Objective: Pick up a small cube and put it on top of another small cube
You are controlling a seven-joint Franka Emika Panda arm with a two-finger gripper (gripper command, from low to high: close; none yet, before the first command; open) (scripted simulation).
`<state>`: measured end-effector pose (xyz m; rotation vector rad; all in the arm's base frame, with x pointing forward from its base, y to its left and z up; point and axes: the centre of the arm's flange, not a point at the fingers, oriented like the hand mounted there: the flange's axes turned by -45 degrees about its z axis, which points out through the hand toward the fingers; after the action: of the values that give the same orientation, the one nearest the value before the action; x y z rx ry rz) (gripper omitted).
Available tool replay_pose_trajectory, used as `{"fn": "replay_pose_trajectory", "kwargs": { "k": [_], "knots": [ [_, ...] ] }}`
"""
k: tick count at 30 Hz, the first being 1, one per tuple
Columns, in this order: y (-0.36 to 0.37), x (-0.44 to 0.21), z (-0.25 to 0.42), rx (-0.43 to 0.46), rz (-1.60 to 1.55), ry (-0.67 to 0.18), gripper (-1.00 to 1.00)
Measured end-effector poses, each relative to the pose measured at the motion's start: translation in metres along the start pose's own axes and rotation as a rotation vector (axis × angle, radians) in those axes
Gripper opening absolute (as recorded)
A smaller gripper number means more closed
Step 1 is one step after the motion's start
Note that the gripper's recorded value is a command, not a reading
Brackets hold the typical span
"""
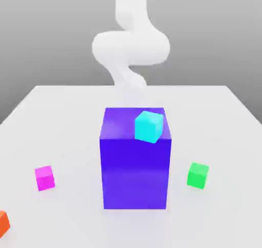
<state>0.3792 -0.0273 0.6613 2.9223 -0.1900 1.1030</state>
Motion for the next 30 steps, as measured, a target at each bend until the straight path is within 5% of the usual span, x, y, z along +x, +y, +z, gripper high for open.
{"fn": "replay_pose_trajectory", "kwargs": {
  "k": [10, 20, 27, 28, 30],
  "knots": [
    [0.147, -0.115, 0.210, -0.228, 0.445, -0.322, 0.00],
    [0.250, -0.334, 0.296, -0.390, 0.942, -0.606, 0.00],
    [0.253, -0.393, 0.344, -0.402, 0.982, -0.637, 0.00],
    [0.252, -0.398, 0.349, -0.401, 0.982, -0.637, -1.00],
    [0.252, -0.398, 0.349, -0.401, 0.982, -0.636, -1.00]
  ]
}}
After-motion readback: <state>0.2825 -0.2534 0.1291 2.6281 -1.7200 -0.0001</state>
